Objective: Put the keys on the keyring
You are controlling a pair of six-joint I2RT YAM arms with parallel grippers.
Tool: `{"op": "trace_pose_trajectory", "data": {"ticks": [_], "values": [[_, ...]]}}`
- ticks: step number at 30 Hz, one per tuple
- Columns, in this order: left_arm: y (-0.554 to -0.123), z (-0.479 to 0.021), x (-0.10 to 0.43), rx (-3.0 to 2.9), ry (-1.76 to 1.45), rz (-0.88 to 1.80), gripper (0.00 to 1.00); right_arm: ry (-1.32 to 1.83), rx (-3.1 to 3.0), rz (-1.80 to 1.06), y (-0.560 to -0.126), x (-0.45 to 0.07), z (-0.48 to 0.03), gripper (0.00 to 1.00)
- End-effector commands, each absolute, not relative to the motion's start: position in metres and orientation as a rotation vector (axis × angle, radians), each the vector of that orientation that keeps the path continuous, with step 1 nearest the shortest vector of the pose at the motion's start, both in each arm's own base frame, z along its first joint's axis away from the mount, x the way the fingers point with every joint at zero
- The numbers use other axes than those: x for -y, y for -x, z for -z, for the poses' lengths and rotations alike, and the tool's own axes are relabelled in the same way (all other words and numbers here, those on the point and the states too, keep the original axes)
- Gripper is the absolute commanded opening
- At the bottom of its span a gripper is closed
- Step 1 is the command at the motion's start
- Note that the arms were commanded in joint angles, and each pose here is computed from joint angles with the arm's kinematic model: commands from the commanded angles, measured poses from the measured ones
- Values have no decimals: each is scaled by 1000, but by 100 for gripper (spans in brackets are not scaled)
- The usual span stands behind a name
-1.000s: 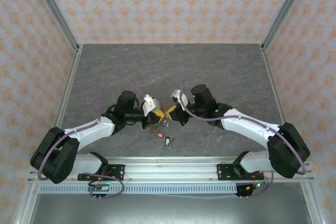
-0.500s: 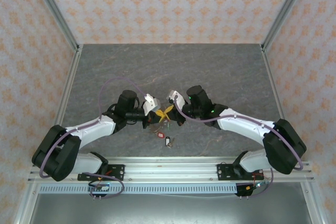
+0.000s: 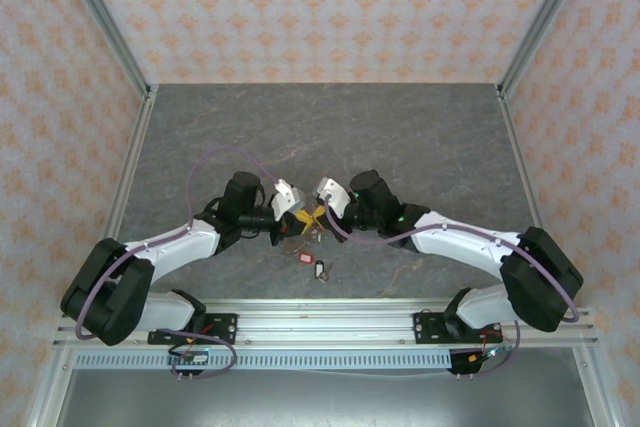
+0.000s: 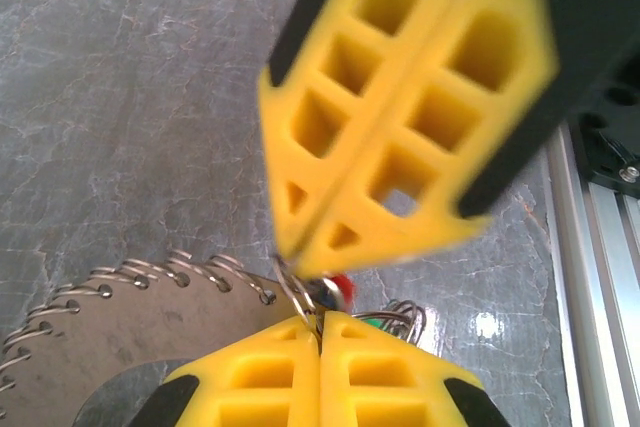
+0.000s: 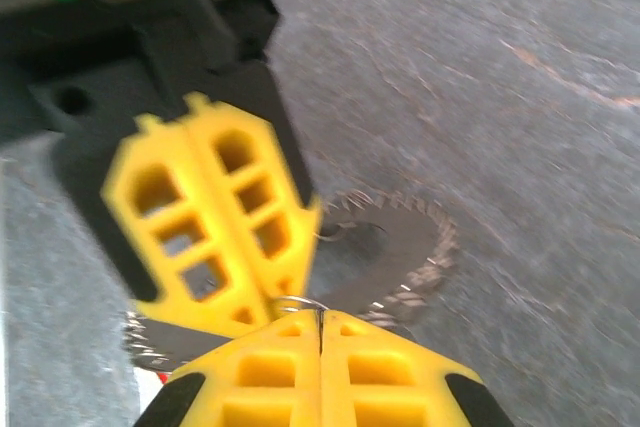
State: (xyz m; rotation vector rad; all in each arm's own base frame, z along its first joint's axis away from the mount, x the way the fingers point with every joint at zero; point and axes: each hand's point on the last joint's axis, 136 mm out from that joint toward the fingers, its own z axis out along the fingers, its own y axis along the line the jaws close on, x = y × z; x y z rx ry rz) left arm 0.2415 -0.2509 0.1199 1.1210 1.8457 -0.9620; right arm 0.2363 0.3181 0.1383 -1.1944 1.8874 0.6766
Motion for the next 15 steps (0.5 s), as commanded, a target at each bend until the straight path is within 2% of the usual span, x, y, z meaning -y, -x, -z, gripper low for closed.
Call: {"op": "trace_pose_trajectory", "data": {"ticks": [1,15], "values": [[-239,-140,259,-1756,-1160,1012,0,1128,-1899,-491,-256,-298,-135,0],[-247,-129,257,-1807,-1149,961,0,1052,-1979,-605,-253,-294,-128,0]]}}
